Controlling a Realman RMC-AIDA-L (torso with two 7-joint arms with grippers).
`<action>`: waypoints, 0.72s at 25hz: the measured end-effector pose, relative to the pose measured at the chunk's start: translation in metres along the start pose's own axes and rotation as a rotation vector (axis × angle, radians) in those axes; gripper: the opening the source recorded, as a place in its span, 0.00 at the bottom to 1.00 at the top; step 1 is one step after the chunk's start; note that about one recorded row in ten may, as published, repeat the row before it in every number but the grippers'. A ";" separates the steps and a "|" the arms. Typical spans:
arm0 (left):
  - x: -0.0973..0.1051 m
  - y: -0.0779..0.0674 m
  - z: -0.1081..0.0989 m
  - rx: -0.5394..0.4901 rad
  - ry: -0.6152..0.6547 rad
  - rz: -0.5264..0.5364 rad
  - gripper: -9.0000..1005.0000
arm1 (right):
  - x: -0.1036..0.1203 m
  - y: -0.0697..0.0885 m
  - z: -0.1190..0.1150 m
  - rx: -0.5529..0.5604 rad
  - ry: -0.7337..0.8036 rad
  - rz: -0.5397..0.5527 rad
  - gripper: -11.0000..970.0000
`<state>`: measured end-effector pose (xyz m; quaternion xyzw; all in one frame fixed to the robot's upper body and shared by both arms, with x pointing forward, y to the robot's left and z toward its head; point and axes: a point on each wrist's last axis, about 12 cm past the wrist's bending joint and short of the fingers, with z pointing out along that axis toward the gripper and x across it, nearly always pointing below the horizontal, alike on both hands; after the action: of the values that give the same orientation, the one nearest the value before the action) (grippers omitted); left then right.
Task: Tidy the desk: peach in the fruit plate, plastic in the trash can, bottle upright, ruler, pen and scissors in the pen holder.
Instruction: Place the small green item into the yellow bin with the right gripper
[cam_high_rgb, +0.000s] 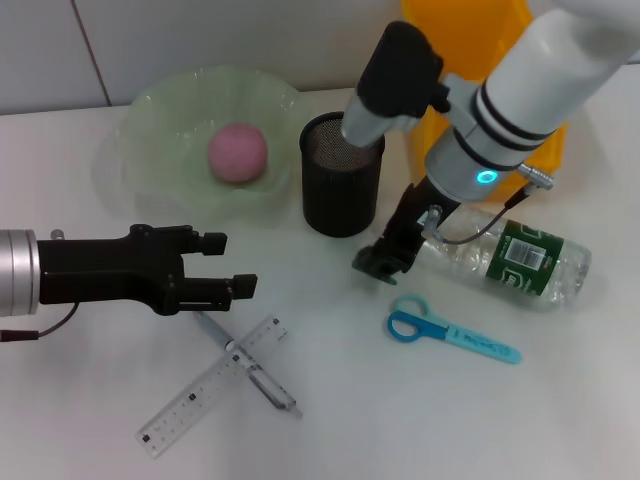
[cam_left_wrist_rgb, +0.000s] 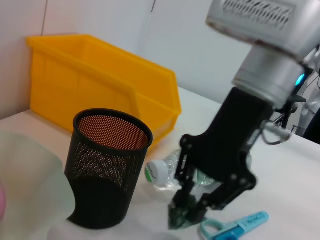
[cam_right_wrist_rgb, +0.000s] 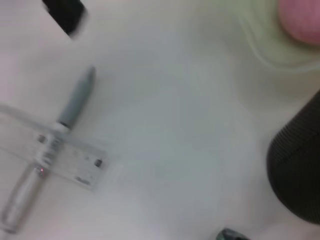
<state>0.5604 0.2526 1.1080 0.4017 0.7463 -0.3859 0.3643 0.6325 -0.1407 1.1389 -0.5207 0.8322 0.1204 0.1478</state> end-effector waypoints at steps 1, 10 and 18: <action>0.000 0.000 -0.001 -0.001 0.001 0.000 0.80 | 0.001 0.002 -0.005 -0.017 -0.024 0.004 0.43; 0.001 0.001 -0.002 -0.006 0.001 -0.001 0.80 | 0.015 0.016 -0.058 -0.081 -0.205 0.030 0.26; 0.002 0.000 -0.002 0.000 0.008 -0.001 0.79 | 0.059 -0.001 -0.118 0.031 -0.535 0.161 0.29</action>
<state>0.5594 0.2550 1.1075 0.4028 0.7479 -0.3846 0.3611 0.5951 -0.2324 1.2266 -0.4004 0.8040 0.2523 0.3601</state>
